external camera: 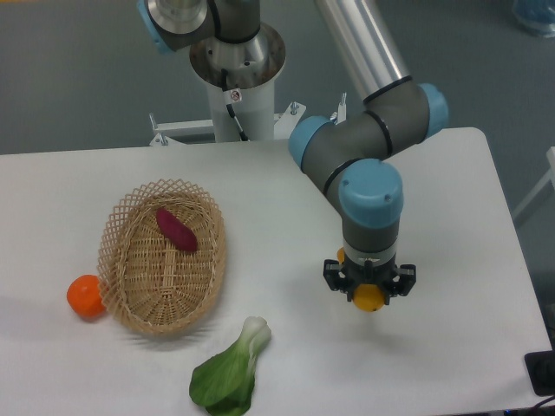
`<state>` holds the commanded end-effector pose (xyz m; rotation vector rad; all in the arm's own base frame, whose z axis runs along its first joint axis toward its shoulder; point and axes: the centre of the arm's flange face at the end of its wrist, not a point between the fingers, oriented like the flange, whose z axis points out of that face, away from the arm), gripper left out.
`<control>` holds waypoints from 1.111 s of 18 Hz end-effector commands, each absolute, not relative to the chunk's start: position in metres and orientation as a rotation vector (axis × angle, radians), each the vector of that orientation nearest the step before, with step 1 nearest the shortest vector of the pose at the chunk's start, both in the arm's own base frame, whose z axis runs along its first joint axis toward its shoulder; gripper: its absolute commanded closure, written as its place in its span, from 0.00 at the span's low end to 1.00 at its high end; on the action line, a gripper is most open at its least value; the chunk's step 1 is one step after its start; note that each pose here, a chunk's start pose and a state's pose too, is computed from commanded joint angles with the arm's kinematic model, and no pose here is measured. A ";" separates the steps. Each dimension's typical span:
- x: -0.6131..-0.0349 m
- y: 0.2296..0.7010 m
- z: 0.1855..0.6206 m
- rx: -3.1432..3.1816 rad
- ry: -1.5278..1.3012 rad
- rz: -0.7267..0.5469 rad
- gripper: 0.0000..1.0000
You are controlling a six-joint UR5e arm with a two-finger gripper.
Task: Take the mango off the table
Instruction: 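Lift the held mango up off the table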
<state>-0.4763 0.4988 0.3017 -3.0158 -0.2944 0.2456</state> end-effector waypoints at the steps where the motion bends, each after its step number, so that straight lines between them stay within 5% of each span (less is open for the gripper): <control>1: -0.480 0.496 0.304 -3.023 -0.251 0.249 0.49; 20: -0.504 0.456 0.322 -3.104 0.208 0.204 0.50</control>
